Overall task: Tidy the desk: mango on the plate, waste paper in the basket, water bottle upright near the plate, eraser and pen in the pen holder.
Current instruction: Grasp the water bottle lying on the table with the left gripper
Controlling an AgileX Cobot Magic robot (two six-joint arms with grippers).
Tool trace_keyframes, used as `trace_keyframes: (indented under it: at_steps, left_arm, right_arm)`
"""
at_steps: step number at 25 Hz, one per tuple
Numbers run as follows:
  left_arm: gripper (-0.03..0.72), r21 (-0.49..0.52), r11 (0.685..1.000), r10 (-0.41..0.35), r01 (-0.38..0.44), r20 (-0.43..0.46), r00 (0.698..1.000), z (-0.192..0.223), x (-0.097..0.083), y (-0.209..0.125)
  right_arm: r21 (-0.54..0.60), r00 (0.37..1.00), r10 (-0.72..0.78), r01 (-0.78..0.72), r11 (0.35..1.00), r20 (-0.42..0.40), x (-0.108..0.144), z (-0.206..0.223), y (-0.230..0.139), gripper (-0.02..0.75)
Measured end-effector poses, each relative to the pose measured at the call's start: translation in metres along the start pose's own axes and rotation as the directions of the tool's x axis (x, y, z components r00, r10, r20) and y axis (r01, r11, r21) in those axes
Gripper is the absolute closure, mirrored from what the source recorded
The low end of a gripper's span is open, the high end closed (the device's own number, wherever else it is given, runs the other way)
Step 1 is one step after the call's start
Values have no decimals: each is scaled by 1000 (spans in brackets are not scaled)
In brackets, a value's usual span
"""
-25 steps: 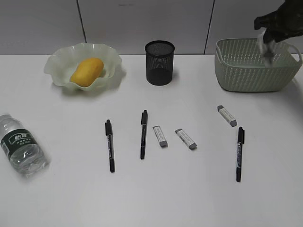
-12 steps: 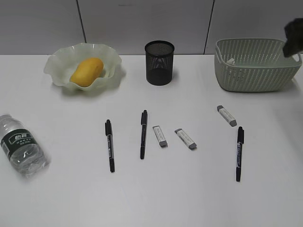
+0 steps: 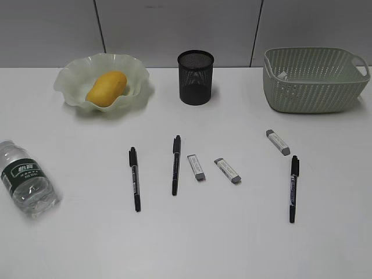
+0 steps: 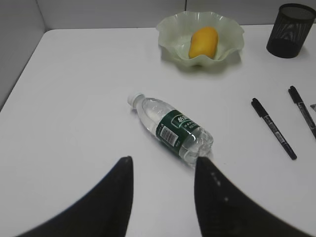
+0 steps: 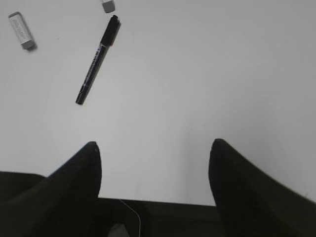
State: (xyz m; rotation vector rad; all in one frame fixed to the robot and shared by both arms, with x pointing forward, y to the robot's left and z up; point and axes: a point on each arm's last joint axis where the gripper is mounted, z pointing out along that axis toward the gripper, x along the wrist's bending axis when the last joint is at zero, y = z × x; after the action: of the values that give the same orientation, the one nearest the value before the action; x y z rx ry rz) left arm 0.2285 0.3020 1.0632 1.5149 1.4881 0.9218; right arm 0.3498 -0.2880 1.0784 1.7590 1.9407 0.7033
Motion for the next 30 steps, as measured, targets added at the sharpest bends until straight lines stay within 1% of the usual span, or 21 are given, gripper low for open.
trace_keyframes:
  at_steps: [3,4,6,8,10,12,15,17,19,21,22,23,24,25,26,27,29,30]
  left_arm:
    - [379,0,1000,0,0,0,1000,0,0,0]
    - [379,0,1000,0,0,0,1000,0,0,0]
    - [379,0,1000,0,0,0,1000,0,0,0]
    - [379,3,1000,0,0,0,1000,0,0,0]
    - [366,28,1000,0,0,-1,1000,4,0,2]
    - [337,65,998,-4,3,3,1000,10,-1,5]
    - [267,134,991,-11,9,9,1000,21,-2,9]
    - [231,194,981,-28,24,18,999,33,-3,17]
    - [218,222,971,-93,84,30,995,50,-7,32]
    - [214,271,948,-183,169,27,983,75,-10,48]
    - [208,286,937,-216,200,23,976,88,-11,56]
    - [195,321,921,-237,221,10,972,106,-11,62]
    - [174,366,899,-258,242,-7,966,125,-12,66]
    - [150,421,868,-278,264,-29,960,149,-12,68]
    - [114,444,851,-294,282,-42,955,166,-13,69]
    - [80,474,827,-313,303,-59,948,185,-13,69]
    - [39,514,777,-366,363,-101,925,217,-15,69]
    - [29,542,746,-379,386,-129,916,233,-14,66]
  right_arm:
    - [-95,999,-34,33,995,-10,4,-25,-33,202]
    - [-143,999,-48,46,989,-7,4,-33,-43,202]
    - [-243,998,-68,67,968,3,6,-45,-64,202]
    - [-315,997,-77,76,946,11,6,-49,-80,202]
    - [-369,997,-79,80,926,18,7,-51,-94,202]
    - [-423,996,-82,85,902,24,7,-55,-102,203]
    - [-442,996,-83,86,893,27,7,-57,-106,210]
    - [-442,996,-83,87,893,27,7,-57,-106,218]
    - [-442,996,-83,87,893,27,7,-57,-106,230]
    - [-443,996,-82,85,893,26,7,-57,-106,242]
    - [-443,996,-80,83,893,26,7,-57,-106,246]
    - [-443,997,-78,81,893,25,7,-57,-106,251]
    - [-443,997,-76,79,893,24,7,-57,-106,253]
    - [-443,997,-76,79,893,24,7,-57,-106,257]
    - [-443,997,-74,76,893,23,7,-57,-106,261]
    - [-443,997,-73,75,893,22,7,-57,-106,263]
    - [-443,997,-69,71,894,20,7,-57,-106,266]
    - [-443,998,-67,69,894,19,7,-57,-106,267]
